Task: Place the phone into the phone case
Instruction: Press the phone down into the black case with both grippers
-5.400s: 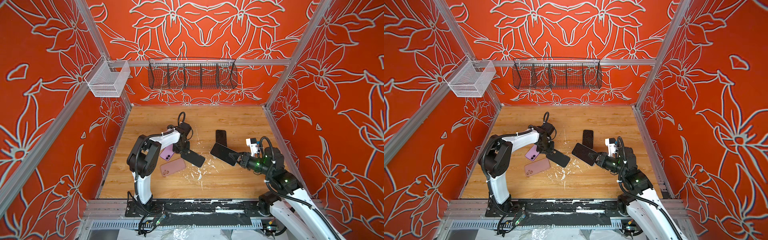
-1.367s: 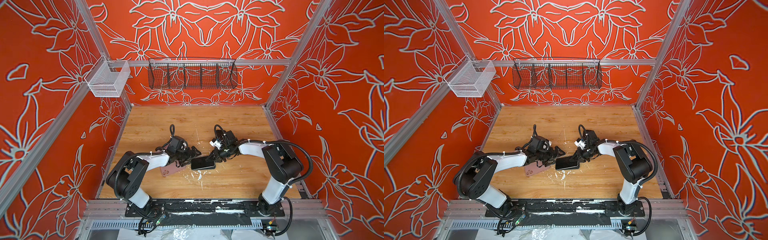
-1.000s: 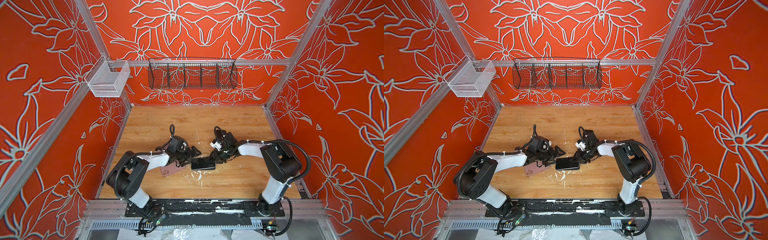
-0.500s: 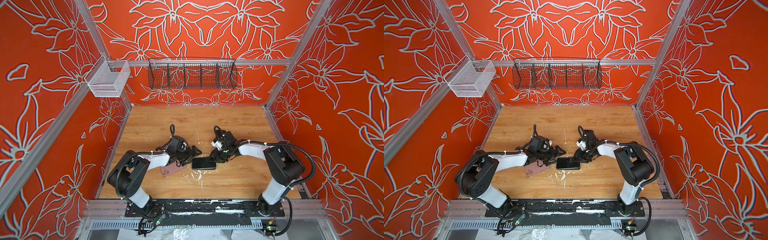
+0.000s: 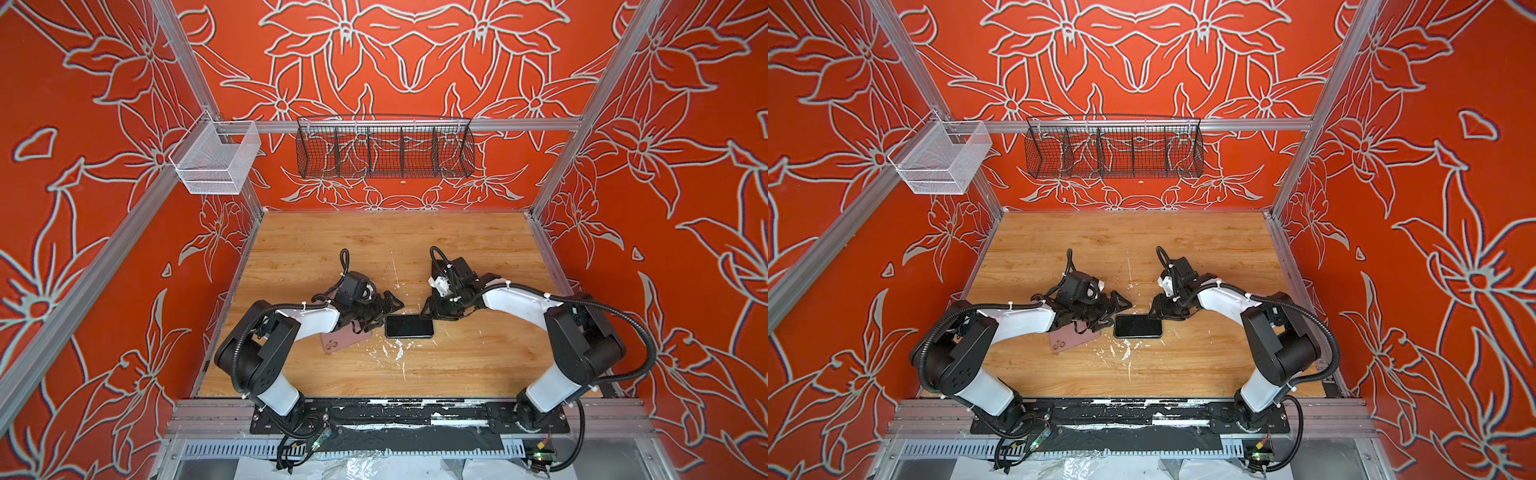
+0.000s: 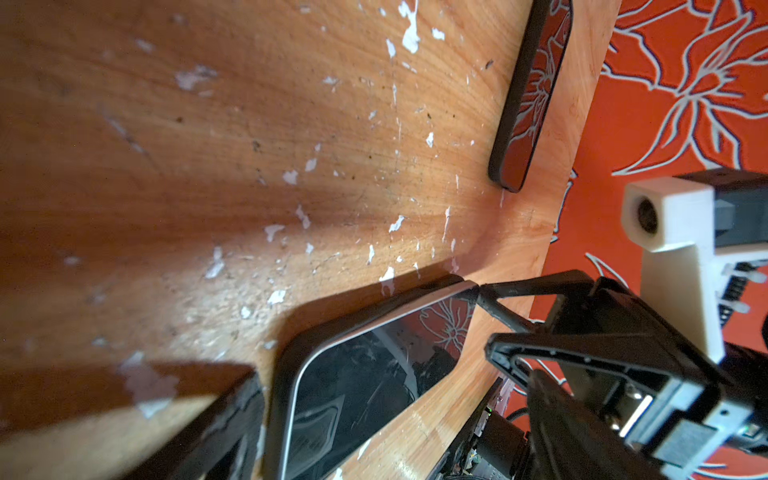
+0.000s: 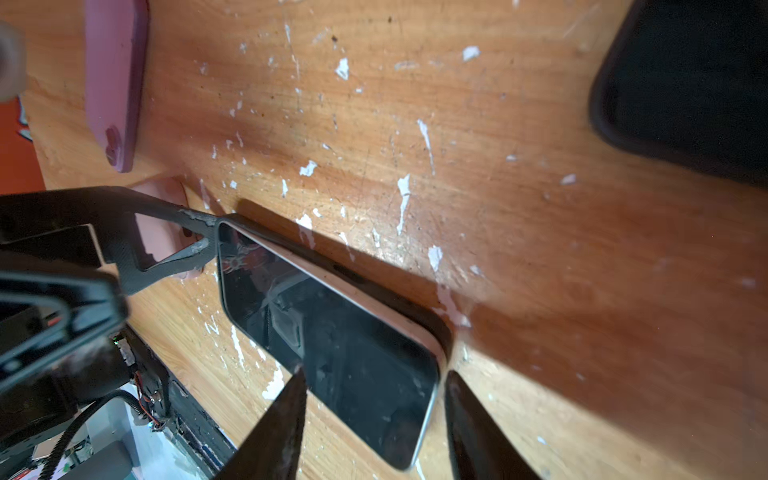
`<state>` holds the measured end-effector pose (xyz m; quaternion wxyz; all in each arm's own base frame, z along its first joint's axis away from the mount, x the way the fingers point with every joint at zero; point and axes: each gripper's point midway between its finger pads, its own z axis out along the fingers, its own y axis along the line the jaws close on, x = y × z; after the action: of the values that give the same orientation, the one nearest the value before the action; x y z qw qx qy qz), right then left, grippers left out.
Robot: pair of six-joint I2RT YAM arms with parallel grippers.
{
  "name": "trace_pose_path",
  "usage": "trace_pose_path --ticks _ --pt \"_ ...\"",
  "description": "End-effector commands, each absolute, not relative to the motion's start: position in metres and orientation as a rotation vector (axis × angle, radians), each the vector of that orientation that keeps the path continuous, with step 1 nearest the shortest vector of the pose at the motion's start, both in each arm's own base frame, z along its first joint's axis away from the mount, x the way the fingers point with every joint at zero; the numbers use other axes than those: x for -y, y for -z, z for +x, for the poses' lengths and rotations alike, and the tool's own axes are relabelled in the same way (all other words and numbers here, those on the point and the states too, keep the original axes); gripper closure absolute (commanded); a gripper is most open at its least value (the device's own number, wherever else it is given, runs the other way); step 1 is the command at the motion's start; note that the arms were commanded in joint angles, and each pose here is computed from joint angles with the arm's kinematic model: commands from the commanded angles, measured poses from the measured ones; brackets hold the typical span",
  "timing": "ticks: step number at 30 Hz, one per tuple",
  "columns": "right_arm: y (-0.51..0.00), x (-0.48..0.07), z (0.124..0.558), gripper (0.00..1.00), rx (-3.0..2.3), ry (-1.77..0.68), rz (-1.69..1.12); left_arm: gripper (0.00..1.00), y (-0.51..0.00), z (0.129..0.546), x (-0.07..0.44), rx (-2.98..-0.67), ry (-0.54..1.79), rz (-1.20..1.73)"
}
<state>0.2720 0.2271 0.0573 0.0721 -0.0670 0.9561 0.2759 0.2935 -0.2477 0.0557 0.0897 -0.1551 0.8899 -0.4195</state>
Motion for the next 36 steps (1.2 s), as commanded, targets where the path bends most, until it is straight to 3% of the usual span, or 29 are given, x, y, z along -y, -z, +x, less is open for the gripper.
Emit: trace_pose_path --ticks 1,14,26,36 --pt "-0.073 -0.216 0.276 0.44 -2.844 -0.715 -0.223 0.03 -0.049 0.288 0.245 -2.661 1.239 -0.485" --pt "-0.063 -0.208 0.247 0.5 -2.901 -0.622 -0.224 0.03 -0.061 0.276 0.248 -2.678 1.299 -0.449" --pt "-0.041 -0.222 0.24 0.74 -2.934 -0.583 -0.236 0.03 -0.055 0.269 0.25 -2.709 1.288 -0.448" --pt "-0.03 -0.233 0.238 0.75 -2.946 -0.587 -0.27 0.03 -0.054 0.271 0.254 -2.716 1.282 -0.441"
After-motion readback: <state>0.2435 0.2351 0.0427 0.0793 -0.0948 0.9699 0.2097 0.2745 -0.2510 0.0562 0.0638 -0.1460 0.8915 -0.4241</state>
